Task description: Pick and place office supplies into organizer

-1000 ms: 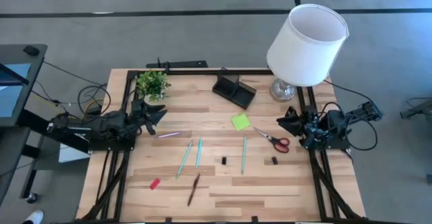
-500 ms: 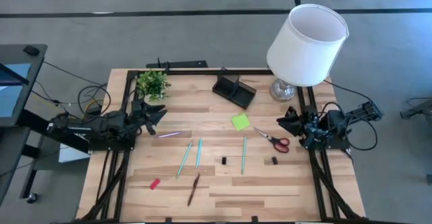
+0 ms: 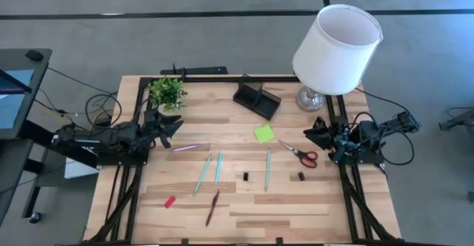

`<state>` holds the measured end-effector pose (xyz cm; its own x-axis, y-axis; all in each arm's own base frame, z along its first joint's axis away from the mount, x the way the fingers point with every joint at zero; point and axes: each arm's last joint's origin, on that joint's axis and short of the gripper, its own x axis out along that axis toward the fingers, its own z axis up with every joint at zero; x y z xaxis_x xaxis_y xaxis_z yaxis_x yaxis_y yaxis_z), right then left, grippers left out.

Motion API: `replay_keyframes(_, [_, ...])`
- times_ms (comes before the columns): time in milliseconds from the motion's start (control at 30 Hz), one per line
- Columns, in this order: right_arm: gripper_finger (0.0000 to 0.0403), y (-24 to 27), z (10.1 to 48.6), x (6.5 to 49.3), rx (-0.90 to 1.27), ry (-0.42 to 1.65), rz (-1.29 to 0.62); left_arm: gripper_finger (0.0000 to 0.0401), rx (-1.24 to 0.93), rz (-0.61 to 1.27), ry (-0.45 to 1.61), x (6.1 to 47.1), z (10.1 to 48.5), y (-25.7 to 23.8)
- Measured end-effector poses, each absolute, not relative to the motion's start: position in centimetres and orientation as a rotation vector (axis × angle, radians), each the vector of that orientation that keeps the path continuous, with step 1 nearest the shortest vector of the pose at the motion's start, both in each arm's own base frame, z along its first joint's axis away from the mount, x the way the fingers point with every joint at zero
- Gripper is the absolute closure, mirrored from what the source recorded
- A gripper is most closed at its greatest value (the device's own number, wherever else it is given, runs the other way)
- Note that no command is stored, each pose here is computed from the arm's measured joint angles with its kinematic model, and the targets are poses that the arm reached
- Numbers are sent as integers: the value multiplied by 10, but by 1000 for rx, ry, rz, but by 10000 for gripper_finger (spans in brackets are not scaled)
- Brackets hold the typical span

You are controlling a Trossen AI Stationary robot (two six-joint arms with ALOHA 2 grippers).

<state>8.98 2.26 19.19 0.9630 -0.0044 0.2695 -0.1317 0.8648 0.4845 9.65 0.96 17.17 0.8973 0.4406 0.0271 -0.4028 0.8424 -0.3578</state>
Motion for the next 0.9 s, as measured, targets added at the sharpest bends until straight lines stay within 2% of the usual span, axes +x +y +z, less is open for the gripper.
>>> replay_keyframes(367, [312,23,192,90,523,-268,67,256,-354,431,-116,97,172,9])
replay_keyframes(467, [312,23,192,90,523,-268,67,256,-350,307,-96,98,173,6])
replay_keyframes(600, [312,23,192,90,523,-268,67,256,-555,183,-111,99,174,3])
replay_keyframes(700, [312,23,192,90,523,-268,67,256,-573,131,-127,99,177,1])
replay_keyframes(833, [312,23,192,90,523,-268,67,257,-695,40,-333,95,197,1])
replay_keyframes(900, [312,23,192,90,523,-268,67,262,-642,39,-440,90,213,2])
